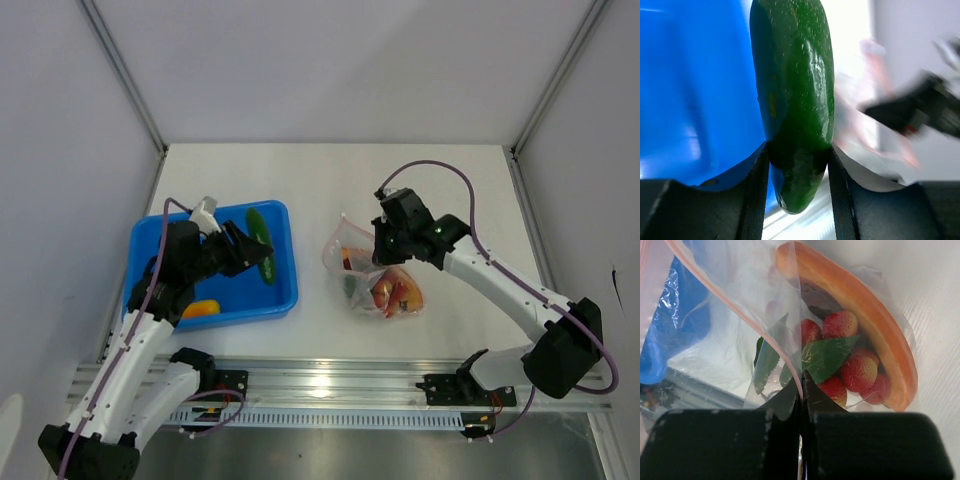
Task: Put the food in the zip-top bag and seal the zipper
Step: Pick up the fake vegetable from the bin, then place the fake vegetable in the zipper food storage bag.
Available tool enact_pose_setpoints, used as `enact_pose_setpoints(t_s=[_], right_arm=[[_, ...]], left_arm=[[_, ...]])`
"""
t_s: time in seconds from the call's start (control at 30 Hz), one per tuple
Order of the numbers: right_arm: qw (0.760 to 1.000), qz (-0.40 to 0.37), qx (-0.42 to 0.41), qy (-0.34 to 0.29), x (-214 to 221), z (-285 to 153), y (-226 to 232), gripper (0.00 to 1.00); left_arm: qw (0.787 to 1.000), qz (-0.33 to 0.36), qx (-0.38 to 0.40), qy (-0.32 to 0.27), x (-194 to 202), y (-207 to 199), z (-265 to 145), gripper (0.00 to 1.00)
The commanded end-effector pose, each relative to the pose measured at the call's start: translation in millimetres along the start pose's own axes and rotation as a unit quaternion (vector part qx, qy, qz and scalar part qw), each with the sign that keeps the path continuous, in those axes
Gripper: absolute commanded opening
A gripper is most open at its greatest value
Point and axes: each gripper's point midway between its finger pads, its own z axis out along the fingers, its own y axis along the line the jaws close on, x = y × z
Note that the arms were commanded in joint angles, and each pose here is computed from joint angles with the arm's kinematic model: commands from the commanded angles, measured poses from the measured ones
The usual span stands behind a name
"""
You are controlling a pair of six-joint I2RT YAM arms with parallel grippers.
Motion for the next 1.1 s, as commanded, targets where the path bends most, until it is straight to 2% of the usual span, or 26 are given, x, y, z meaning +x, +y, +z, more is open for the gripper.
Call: enact_pose_setpoints(t_s=[0.0, 0.13, 0.33, 0.53, 0.7, 0.9, 1.07], right_arm=[[0.996, 0.002, 0.007, -0.088, -26, -19, 14, 0.00], [0.994, -0.015, 0.028, -0.101, -24, -22, 16, 0.00], [0.992, -0.023, 0.038, -0.120, -35, -21, 23, 0.00], [0.989, -0.038, 0.036, -0.135, -50, -25, 38, 0.00], [0.985, -0.068, 0.037, -0.155, -59, -36, 51, 0.00], [0.971, -0.125, 0.042, -0.199, -54, -50, 69, 0.00], [0.963, -0.126, 0.043, -0.236, -54, -69, 73, 0.00]], left_arm=[[0.985, 0.074, 0.149, 0.038, 10, -74, -37, 0.24], [0.973, 0.075, 0.216, 0.042, 17, -107, -72, 0.30], [0.955, 0.029, 0.257, 0.144, 47, -125, -82, 0.29], [0.948, 0.033, 0.255, 0.186, 67, -132, -78, 0.31], [0.921, 0.002, 0.280, 0.272, 92, -145, -70, 0.31], [0.903, -0.041, 0.252, 0.344, 108, -144, -55, 0.29], [0.901, -0.079, 0.240, 0.351, 113, -140, -48, 0.28]])
